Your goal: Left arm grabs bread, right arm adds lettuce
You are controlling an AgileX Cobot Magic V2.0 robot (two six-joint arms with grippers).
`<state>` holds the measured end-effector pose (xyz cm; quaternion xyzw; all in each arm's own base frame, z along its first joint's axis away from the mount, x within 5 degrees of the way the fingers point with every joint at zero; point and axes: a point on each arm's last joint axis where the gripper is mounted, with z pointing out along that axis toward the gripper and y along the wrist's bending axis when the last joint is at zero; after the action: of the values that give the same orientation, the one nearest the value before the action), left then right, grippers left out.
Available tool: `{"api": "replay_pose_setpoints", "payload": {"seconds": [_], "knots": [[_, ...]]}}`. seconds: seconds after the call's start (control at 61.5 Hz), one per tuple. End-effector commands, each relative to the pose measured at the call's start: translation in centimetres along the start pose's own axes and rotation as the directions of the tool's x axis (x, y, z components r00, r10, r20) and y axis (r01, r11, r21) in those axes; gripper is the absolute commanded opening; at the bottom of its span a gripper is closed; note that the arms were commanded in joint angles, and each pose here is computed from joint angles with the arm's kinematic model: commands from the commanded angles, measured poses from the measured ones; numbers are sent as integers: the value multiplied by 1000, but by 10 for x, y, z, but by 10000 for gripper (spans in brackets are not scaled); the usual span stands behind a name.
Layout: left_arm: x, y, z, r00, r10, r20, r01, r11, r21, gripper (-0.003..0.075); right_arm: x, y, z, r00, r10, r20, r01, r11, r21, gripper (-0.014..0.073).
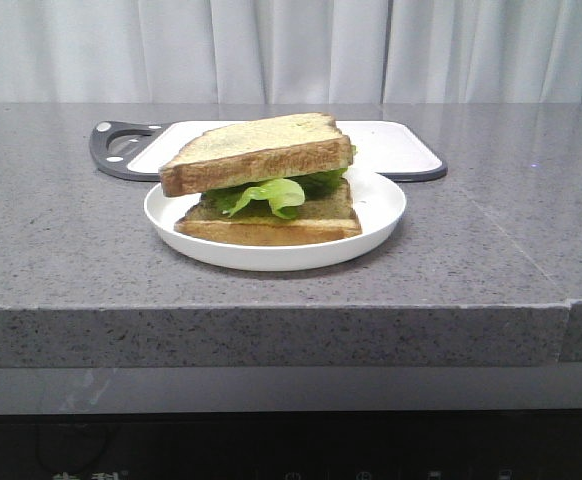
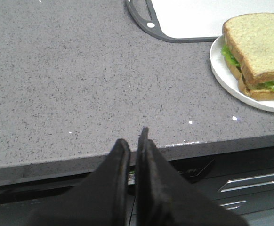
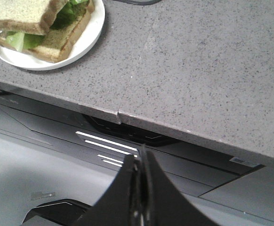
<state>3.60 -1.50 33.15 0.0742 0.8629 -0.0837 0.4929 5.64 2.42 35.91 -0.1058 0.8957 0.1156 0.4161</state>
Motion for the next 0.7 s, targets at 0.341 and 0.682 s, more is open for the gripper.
{"api": "replay_pose_setpoints", "payload": {"seconds": [0.341, 0.682], "knots": [[-13, -2, -3, 995, -27, 97, 25, 999, 20, -20, -7, 0, -5, 999, -8, 51, 8, 1000, 7, -117], [-10, 1, -3, 989, 10, 146, -8, 1000, -15, -20, -7, 0, -5, 999, -8, 51, 8, 1000, 7, -117]]}}
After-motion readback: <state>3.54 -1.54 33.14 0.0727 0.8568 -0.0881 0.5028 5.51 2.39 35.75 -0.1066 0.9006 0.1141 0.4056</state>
